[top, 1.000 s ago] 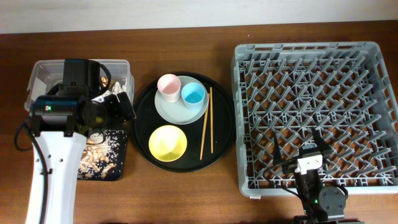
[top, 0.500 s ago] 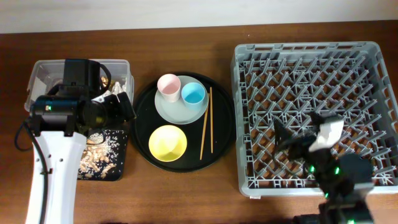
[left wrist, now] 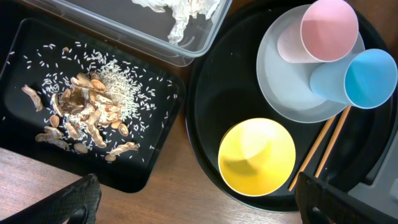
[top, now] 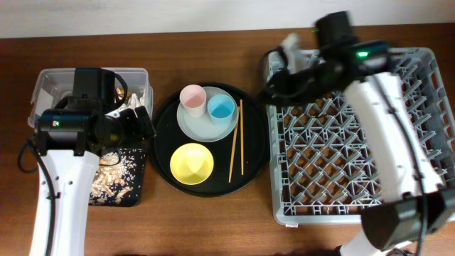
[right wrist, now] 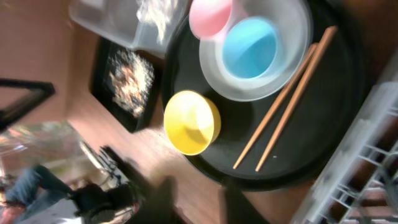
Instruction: Sort waste into correct bins and load items into the dishwasher rack
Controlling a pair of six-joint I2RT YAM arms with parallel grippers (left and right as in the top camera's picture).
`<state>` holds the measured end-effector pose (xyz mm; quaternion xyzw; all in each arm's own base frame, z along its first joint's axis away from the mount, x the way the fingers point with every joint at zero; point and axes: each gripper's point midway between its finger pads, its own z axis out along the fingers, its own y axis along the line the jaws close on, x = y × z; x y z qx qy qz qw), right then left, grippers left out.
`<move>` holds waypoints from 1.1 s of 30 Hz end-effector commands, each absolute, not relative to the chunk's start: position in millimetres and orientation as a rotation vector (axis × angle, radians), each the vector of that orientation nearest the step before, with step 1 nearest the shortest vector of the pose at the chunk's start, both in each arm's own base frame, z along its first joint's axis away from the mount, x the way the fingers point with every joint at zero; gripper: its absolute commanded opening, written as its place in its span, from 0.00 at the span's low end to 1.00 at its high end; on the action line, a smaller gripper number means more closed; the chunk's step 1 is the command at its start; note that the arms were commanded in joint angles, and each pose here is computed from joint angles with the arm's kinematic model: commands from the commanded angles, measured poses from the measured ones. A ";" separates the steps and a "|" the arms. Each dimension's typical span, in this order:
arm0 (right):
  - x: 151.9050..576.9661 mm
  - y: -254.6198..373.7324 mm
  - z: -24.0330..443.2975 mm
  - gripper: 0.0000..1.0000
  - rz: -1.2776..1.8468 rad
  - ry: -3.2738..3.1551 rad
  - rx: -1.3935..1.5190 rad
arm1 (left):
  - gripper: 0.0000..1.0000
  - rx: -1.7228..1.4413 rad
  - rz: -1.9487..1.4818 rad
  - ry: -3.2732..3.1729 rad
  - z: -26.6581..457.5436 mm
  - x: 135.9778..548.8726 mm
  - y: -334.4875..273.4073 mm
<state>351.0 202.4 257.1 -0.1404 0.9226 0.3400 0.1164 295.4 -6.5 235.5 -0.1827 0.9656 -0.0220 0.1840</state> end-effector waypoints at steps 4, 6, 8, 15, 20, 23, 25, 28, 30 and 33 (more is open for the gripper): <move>349.4 271.9 201.0 0.06 0.466 2.705 -0.740 | 0.99 -0.519 -0.063 2.711 238.4 297.0 -4.9; 352.4 296.3 188.5 0.19 0.426 2.661 -0.803 | 0.99 -0.519 -0.063 2.711 238.4 297.0 -4.9; 354.0 312.9 177.2 0.21 0.435 2.645 -0.838 | 0.99 -0.518 -0.063 2.711 238.4 297.0 -5.0; 383.5 336.6 129.9 0.23 0.422 2.609 -0.885 | 0.99 -0.519 -0.063 2.711 238.4 297.0 -4.9; 399.6 332.9 110.5 0.23 0.304 2.568 -0.945 | 0.99 -0.519 -0.063 2.711 238.4 297.0 -4.9; 407.0 329.3 111.5 0.28 0.253 2.551 -0.926 | 0.99 -0.519 -0.063 2.711 238.4 297.0 -4.9; 408.5 327.2 111.1 0.29 0.233 2.549 -0.924 | 0.99 -0.519 -0.063 2.711 238.4 297.0 -4.9; 412.3 321.7 108.9 0.29 0.179 2.550 -0.911 | 0.99 -0.519 -0.063 2.711 238.4 297.0 -4.9; 412.0 321.2 108.6 0.29 0.178 2.553 -0.912 | 0.99 -0.519 -0.063 2.711 238.4 297.0 -5.0; 411.7 320.9 104.4 0.29 0.177 2.554 -0.912 | 0.99 -0.519 -0.063 2.711 238.4 297.0 -4.9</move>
